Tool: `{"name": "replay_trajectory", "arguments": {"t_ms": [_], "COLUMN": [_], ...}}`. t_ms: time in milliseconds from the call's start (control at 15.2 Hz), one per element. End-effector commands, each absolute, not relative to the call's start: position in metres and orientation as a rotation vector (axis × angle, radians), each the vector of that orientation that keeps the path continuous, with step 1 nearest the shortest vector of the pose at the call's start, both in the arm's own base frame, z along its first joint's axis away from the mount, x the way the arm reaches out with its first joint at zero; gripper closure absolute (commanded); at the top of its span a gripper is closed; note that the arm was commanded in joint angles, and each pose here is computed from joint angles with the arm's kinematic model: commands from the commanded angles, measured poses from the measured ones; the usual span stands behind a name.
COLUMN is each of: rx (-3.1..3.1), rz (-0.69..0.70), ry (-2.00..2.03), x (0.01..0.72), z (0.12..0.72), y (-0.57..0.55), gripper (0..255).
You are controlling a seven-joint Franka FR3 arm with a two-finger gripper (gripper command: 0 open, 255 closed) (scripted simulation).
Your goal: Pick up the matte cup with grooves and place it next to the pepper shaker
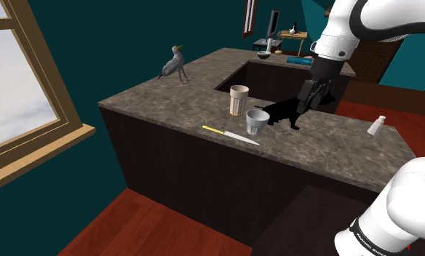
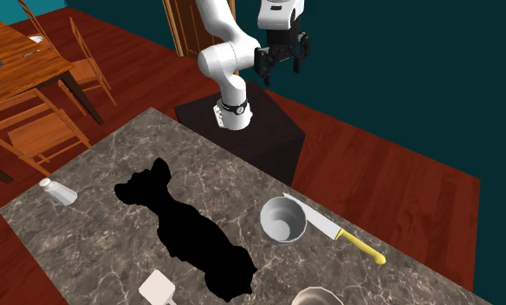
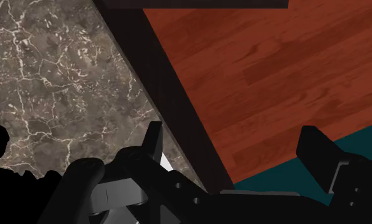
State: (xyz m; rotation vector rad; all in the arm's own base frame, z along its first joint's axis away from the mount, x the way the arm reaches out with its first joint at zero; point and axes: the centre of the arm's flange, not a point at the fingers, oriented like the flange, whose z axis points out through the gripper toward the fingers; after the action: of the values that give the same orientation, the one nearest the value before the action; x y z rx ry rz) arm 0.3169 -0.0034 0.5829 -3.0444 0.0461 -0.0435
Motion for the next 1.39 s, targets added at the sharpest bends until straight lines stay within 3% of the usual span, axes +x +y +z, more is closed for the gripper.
{"name": "replay_trajectory", "arguments": {"t_ms": [0, 1320], "rx": [-3.044, -3.255], "rz": [-0.044, -0.111], "ry": [0.046, 0.103], "x": [0.317, 0.518], "z": [0.583, 0.433], "y": [-0.003, -0.038], "gripper": [0, 0]}}
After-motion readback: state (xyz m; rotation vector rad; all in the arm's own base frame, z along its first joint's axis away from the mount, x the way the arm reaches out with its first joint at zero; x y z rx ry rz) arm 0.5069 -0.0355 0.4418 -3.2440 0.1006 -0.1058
